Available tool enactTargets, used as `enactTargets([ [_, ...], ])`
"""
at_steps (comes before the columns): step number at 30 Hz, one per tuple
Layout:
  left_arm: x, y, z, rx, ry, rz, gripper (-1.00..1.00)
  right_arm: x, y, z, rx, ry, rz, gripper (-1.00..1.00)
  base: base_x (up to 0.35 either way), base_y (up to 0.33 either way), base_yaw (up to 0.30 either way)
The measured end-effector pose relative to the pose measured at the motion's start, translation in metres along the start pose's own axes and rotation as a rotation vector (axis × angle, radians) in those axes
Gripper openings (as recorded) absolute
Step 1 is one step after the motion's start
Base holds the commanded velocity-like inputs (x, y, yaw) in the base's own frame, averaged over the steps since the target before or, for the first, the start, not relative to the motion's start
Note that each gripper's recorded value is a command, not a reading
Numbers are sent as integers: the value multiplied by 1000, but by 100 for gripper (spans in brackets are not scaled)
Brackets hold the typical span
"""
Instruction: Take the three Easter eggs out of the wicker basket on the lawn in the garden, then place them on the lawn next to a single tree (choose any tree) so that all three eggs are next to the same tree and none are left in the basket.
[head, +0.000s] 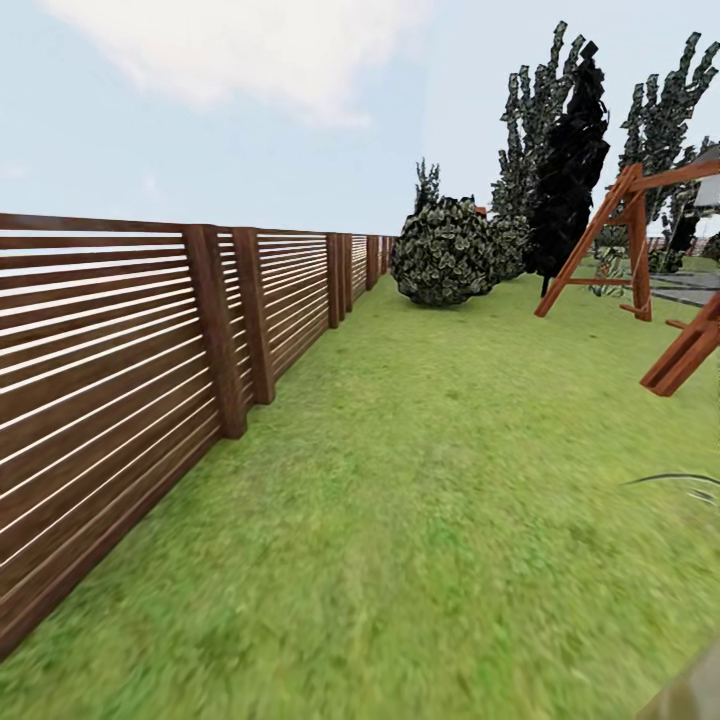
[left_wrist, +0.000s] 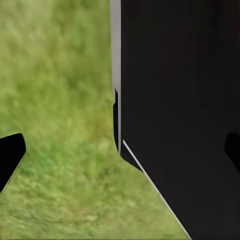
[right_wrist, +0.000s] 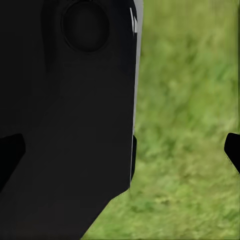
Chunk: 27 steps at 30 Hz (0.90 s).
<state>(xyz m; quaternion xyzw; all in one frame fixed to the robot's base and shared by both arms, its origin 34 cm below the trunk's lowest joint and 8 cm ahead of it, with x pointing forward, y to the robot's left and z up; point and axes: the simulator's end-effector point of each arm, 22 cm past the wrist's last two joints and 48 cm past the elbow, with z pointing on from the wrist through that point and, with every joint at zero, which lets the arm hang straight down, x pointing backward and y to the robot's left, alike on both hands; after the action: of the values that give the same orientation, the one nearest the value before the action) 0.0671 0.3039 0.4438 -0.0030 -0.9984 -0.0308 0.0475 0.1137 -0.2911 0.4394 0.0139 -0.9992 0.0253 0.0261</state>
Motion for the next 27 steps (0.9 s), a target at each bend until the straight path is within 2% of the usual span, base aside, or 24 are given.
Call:
enactTargets([
  [27, 0, 0, 0, 0, 0, 0, 100, 0, 0, 0, 0, 0, -1, 100, 318, 0, -1],
])
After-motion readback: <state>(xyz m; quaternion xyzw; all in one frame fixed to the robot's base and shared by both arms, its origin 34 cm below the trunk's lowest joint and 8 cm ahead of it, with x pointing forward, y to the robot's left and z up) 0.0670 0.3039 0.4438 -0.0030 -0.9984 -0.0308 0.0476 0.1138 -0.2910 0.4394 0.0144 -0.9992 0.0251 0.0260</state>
